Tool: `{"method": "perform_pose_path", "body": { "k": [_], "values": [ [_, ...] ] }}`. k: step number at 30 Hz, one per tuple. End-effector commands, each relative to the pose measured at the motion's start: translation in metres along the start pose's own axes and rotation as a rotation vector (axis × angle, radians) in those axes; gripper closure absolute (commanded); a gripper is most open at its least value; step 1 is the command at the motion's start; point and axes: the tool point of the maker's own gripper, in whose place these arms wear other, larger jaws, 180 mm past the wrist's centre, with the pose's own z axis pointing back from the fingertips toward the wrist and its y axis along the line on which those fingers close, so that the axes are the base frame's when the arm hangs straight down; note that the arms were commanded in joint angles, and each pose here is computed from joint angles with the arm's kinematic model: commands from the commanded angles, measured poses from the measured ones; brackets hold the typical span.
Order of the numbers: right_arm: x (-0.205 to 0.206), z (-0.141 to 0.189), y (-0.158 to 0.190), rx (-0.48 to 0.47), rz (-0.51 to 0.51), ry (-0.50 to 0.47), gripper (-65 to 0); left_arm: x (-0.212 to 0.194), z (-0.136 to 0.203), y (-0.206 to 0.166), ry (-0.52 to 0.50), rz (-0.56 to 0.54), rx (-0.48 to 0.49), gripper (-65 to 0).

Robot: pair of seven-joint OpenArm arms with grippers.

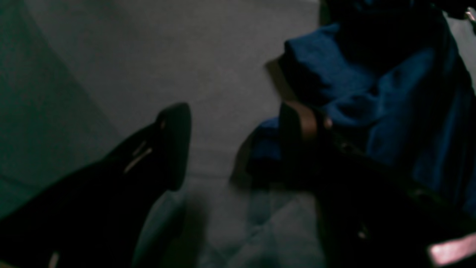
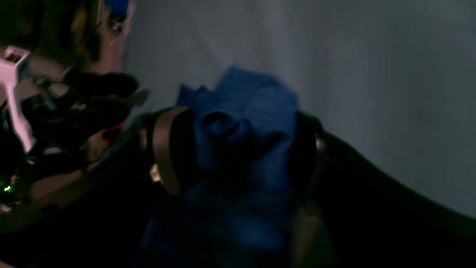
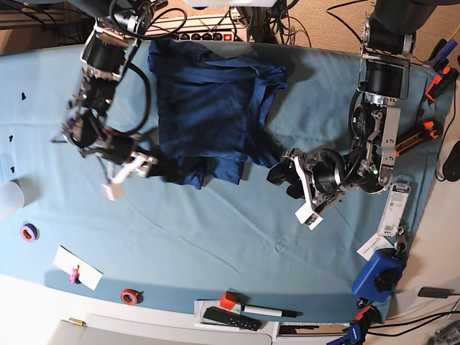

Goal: Layout the t-shirt on the table in an organized manner, then fold the t-shirt properly
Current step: 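Tuck and smooth the shirt edge with the right gripper, then grasp the shirt's side with the left gripper and lift it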

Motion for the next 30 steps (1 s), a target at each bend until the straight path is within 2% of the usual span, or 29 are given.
{"method": "perform_pose_path", "body": {
  "k": [1, 7, 8, 11, 12, 13, 15, 17, 22, 26, 30],
  "values": [
    [0.012, -0.001, 0.009, 0.029, 0.028, -0.02, -38.3, 0.021, 0.006, 0.001, -0.057, -0.023, 0.0, -37.3],
    [-0.022, -0.018, 0.011, 0.015, 0.065, 0.135, -37.5, 0.013, 0.006, 0.002, -0.012, -0.012, 0.002, -37.3],
    [-0.025, -0.019, 0.012, 0.012, 0.073, 0.153, -33.7, 0.009, 0.006, 0.0, 0.012, -0.007, -0.01, -37.3],
    [-0.028, -0.021, 0.013, 0.012, 0.083, 0.17, -8.2, -0.01, 0.013, -0.013, 0.111, 0.029, -0.1, -37.3],
    [-0.028, -0.021, 0.013, 0.012, 0.085, 0.17, -2.5, -0.015, 0.017, -0.019, 0.134, 0.048, -0.143, -37.4],
    [-0.028, -0.021, 0.013, 0.013, 0.089, 0.169, 0.0, -0.018, 0.022, -0.024, 0.147, 0.068, -0.188, -37.4],
    [-0.028, -0.021, 0.013, 0.016, 0.104, 0.171, 0.0, -0.021, 0.033, -0.028, 0.145, 0.098, -0.249, -37.4],
    [-0.029, -0.021, 0.013, 0.013, 0.109, 0.173, 0.0, -0.031, 0.043, -0.023, 0.14, 0.128, -0.254, -38.3],
    [-0.029, -0.02, 0.01, 0.002, 0.114, 0.179, 0.0, -0.083, 0.061, -0.032, 0.197, 0.234, -0.317, -47.9],
    [-0.029, -0.021, 0.011, 0.003, 0.114, 0.175, 0.0, -0.123, 0.062, -0.058, 0.235, 0.322, -0.39, -48.1],
    [-0.029, -0.02, 0.01, 0.002, 0.114, 0.176, 0.0, -0.143, 0.057, -0.081, 0.248, 0.38, -0.44, -48.1]
  ]
}}
